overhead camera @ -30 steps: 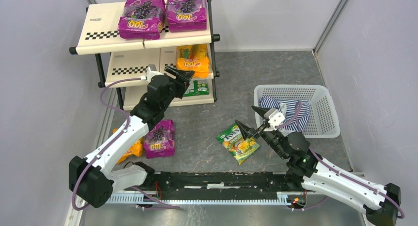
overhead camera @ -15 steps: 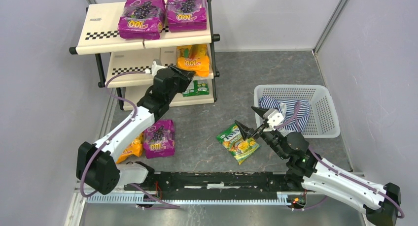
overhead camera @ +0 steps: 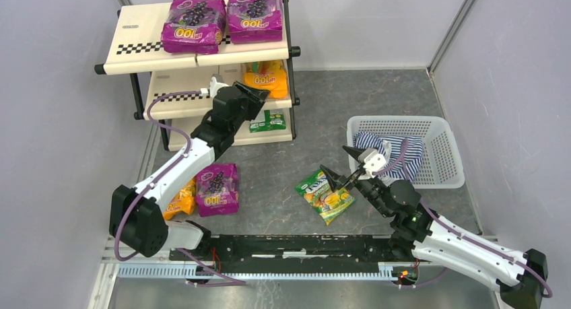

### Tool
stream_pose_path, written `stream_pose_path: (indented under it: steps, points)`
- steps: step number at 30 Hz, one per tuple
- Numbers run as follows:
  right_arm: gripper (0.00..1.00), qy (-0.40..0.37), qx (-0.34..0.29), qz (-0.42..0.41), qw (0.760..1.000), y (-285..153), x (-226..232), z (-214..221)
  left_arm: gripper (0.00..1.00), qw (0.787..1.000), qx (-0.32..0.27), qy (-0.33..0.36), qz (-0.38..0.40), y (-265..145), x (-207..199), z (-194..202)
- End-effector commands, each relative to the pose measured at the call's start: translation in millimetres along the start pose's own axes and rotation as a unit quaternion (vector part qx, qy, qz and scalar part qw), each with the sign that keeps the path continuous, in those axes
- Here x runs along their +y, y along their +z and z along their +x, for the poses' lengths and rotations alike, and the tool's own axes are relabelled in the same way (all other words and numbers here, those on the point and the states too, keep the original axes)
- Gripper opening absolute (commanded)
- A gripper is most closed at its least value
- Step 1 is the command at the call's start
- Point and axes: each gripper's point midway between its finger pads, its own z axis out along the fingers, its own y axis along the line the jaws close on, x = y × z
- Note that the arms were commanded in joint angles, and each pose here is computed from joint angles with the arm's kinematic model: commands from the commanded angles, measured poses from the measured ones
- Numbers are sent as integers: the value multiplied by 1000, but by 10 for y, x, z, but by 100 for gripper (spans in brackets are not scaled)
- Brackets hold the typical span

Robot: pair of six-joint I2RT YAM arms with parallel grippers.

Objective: Place and organize the candy bags onto the shelf

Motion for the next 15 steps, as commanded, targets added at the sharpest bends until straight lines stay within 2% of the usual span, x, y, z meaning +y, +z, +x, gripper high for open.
stream_pose_path:
  steps: [1, 6, 8, 11, 15]
  points:
    - [93, 0, -12, 3, 1000, 24, -13, -55, 53, 998, -39, 24, 35, -109, -272, -274]
    - [93, -1, 3, -6, 1000, 56, 31, 14, 68, 998, -36, 50, 14, -360, -86, -321]
    - [93, -1, 9, -13, 1000, 77, 63, 24, 71, 997, -33, 71, -1, -488, 8, -330]
    - [93, 1, 21, -24, 999, 111, 117, 66, 81, 993, -28, 111, -10, -703, 61, -374]
    - [93, 7, 52, -48, 997, 166, 236, 221, 96, 984, 18, 174, -25, -940, 208, -266]
